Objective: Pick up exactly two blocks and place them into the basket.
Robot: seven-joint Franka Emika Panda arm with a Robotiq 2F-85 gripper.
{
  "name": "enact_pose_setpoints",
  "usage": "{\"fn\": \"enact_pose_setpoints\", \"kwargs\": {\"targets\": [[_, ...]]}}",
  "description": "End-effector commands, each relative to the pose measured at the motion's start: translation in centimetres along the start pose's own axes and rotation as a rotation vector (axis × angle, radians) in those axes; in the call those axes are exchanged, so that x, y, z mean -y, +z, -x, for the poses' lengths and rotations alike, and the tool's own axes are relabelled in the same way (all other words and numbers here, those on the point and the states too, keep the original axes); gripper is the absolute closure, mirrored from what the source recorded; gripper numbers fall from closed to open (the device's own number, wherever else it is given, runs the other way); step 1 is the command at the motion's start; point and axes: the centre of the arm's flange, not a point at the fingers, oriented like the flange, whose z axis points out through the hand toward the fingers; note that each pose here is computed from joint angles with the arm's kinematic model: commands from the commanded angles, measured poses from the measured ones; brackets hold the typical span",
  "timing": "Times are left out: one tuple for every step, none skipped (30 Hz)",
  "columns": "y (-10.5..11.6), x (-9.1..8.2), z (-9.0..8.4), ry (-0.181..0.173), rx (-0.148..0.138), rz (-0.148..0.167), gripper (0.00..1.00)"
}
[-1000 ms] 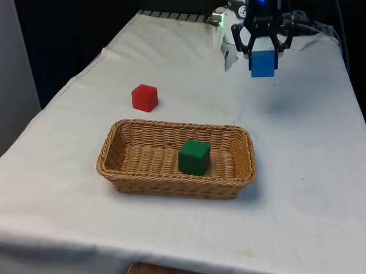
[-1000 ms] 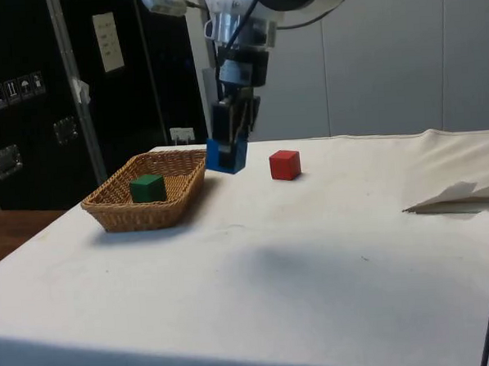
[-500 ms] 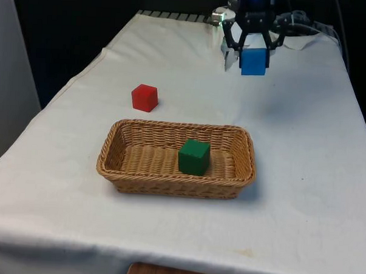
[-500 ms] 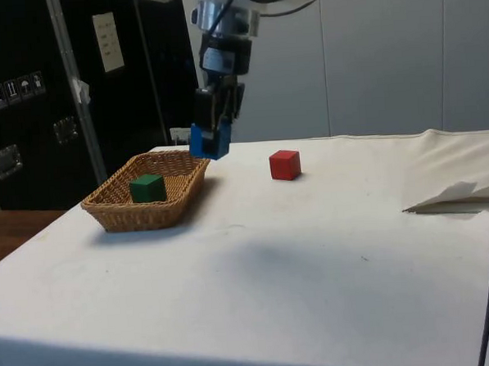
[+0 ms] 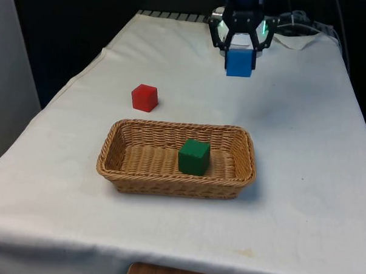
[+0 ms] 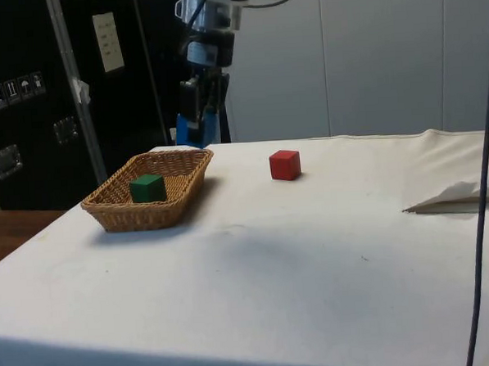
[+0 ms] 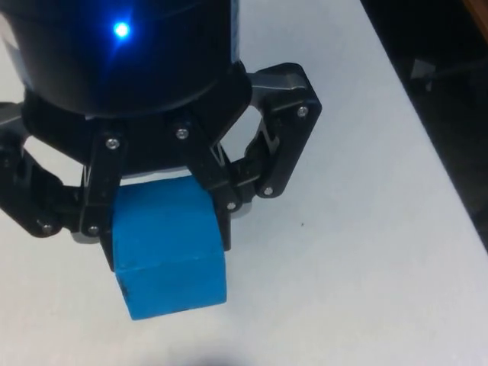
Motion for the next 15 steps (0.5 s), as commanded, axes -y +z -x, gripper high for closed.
{"fn": "enact_pose_setpoints", "kwargs": {"targets": [[0.0, -0.4, -0.3, 0.0, 0.003, 0.004, 1.0], [0.0, -0.4, -0.5, -0.002, 0.002, 0.007, 1.0], [0.0, -0.5, -0.7, -0.002, 0.0, 0.009, 1.0], [0.0, -0.7, -0.8, -0.002, 0.0, 0.012, 1.0], [0.0, -0.7, -1.0, -0.002, -0.002, 0.015, 1.0], [0.0, -0.7, -0.8, -0.001, -0.006, 0.019, 1.0], [0.0, -0.9, -1.2, -0.001, -0.002, 0.018, 1.0], [0.1, -1.1, -1.5, -0.003, -0.004, 0.025, 1.0], [0.1, -1.2, -1.8, -0.002, -0.005, 0.028, 1.0], [0.1, -1.3, -1.9, -0.003, -0.005, 0.032, 1.0], [0.1, -1.4, -2.1, -0.002, -0.006, 0.037, 1.0], [0.2, -1.5, -2.3, -0.003, -0.006, 0.041, 1.0], [0.2, -1.6, -2.7, -0.002, -0.008, 0.048, 1.0], [0.3, -1.7, -2.9, -0.003, -0.009, 0.054, 1.0], [0.5, -1.7, -2.8, -0.003, -0.01, 0.065, 1.0]]}}
